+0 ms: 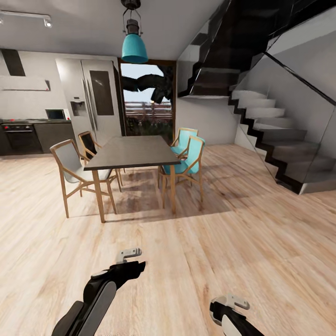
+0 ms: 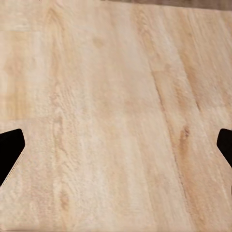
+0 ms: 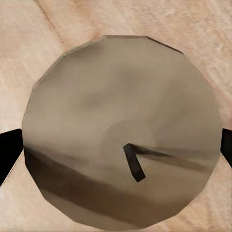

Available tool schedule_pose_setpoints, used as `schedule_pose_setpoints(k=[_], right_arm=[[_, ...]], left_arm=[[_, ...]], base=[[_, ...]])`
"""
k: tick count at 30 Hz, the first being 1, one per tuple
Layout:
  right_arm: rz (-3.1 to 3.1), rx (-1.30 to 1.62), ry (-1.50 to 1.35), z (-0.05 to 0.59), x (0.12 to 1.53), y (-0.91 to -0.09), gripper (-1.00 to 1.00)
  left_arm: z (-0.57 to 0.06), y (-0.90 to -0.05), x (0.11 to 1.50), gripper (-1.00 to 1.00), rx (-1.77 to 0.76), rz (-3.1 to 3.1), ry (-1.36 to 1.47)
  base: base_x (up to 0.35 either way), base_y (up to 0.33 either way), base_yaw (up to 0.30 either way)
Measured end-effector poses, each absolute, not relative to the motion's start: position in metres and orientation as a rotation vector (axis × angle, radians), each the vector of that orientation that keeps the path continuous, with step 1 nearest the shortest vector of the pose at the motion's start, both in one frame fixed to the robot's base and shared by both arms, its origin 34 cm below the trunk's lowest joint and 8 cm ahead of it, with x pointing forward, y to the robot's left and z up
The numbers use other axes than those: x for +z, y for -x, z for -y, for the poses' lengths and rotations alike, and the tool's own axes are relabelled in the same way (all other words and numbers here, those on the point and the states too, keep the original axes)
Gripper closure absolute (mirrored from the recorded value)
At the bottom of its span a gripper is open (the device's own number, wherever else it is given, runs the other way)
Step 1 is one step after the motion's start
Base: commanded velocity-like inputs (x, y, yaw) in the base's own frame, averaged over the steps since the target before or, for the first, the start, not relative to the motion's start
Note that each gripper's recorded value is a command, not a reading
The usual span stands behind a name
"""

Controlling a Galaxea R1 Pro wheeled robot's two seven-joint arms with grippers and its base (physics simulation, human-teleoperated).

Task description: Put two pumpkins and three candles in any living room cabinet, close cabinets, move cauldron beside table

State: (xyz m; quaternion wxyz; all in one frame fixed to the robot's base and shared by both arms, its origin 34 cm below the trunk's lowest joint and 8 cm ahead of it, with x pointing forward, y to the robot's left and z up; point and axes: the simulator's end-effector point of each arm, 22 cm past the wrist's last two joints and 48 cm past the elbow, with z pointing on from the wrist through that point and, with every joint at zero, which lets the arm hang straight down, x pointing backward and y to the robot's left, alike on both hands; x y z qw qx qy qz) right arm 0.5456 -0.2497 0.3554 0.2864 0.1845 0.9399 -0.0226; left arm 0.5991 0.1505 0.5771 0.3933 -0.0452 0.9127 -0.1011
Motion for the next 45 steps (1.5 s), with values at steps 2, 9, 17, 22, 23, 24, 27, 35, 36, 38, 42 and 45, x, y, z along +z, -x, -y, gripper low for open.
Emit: schedule_pose_setpoints(k=[2,9,17,22,23,24,27,35,36,38,42,45], right_arm=[[-2.513,-0.061,-0.493,0.25,0.359,-0.546,1.0],[-2.514,-0.061,-0.492,0.25,0.374,-0.549,1.0],[-2.513,-0.062,-0.491,0.25,0.391,-0.553,1.0],[-2.514,-0.061,-0.492,0.25,0.401,-0.555,1.0],[-2.514,-0.062,-0.492,0.25,0.403,-0.555,1.0],[-2.513,-0.061,-0.492,0.25,0.405,-0.556,1.0],[-2.514,-0.061,-0.492,0.25,0.411,-0.556,1.0],[-2.515,-0.061,-0.493,0.25,0.428,-0.559,1.0],[-2.515,-0.061,-0.493,0.25,0.43,-0.559,1.0],[-2.515,-0.061,-0.493,0.25,0.434,-0.56,1.0],[-2.515,-0.062,-0.492,0.25,0.442,-0.561,1.0],[-2.514,-0.063,-0.49,0.25,0.448,-0.563,1.0]], left_arm=[[-0.15,-0.6,0.581,-1.0,-0.256,-2.318,0.114],[-0.151,-0.603,0.594,-1.0,-0.257,-2.321,0.116],[-0.15,-0.607,0.611,-1.0,-0.258,-2.321,0.115],[-0.15,-0.609,0.622,-1.0,-0.257,-2.321,0.114],[-0.15,-0.609,0.624,-1.0,-0.257,-2.321,0.114],[-0.15,-0.609,0.626,-1.0,-0.257,-2.322,0.114],[-0.15,-0.61,0.632,-1.0,-0.256,-2.322,0.114],[-0.15,-0.613,0.649,-1.0,-0.257,-2.322,0.113],[-0.15,-0.614,0.651,-1.0,-0.257,-2.322,0.113],[-0.149,-0.614,0.655,-1.0,-0.257,-2.322,0.112],[-0.149,-0.616,0.663,-1.0,-0.256,-2.322,0.111],[-0.149,-0.616,0.669,-1.0,-0.257,-2.323,0.11]], base=[[0.0,0.0,0.271],[0.0,0.0,0.145],[0.0,0.0,0.006],[0.0,0.0,0.052],[0.0,0.0,0.188],[0.0,0.0,0.208],[0.0,0.0,0.251],[0.0,0.0,0.281],[0.0,0.0,0.287],[0.0,0.0,0.288],[0.0,0.0,0.168],[0.0,0.0,0.044]])
